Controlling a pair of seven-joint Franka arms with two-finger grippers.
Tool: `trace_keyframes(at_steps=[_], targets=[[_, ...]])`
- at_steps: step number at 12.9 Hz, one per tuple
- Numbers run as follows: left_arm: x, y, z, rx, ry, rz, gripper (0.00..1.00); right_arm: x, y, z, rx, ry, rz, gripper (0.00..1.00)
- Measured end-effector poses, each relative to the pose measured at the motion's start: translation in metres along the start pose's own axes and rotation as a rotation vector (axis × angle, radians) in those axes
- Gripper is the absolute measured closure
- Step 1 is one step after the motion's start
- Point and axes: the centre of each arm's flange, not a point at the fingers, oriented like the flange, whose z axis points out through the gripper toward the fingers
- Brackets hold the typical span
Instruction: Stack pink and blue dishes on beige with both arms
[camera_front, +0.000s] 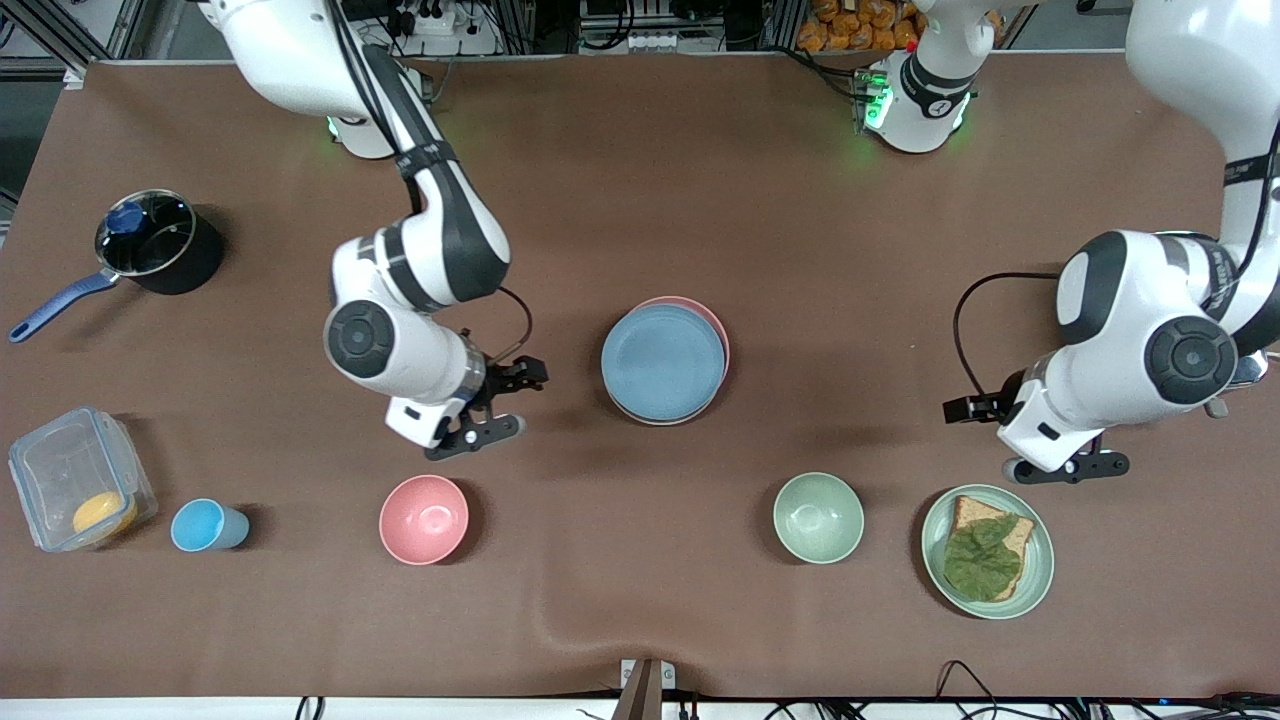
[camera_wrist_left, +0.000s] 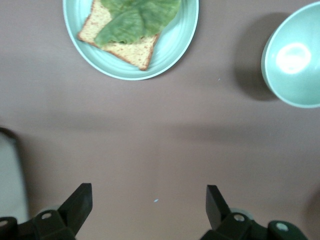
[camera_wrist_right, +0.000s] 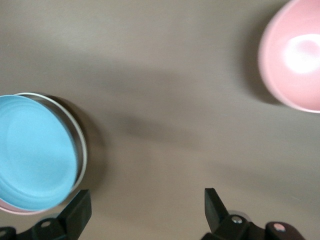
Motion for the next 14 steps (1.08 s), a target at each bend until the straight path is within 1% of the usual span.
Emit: trace_keyframes(at_steps=[2, 4, 6, 9, 10, 12, 14], targets=[[-0.015, -0.004, -0.022, 0.022, 0.009, 0.019, 0.0, -0.001, 0.034, -0.036, -0.062, -0.004, 0.028, 0.0], [-0.032, -0.012, -0.044, 0.028, 0.005, 0.031, 0.0, -0.005, 0.061, -0.076, -0.13, 0.013, 0.05, 0.0], [-0.05, -0.025, -0.068, 0.028, -0.012, 0.044, 0.0, -0.017, 0.085, -0.125, -0.174, 0.019, 0.079, 0.0], [-0.075, -0.035, -0.103, 0.026, -0.025, 0.04, 0.0, -0.054, 0.101, -0.199, -0.187, 0.012, 0.106, 0.0], [-0.082, -0.039, -0.112, 0.015, -0.03, 0.044, 0.0, -0.068, 0.112, -0.22, -0.18, 0.014, 0.12, 0.0], [-0.091, -0.047, -0.129, 0.006, -0.036, 0.063, 0.0, -0.091, 0.147, -0.252, -0.146, 0.025, 0.17, 0.0], [-0.093, -0.049, -0.15, 0.002, -0.007, 0.069, 0.0, -0.109, 0.179, -0.269, -0.12, 0.023, 0.216, 0.0]])
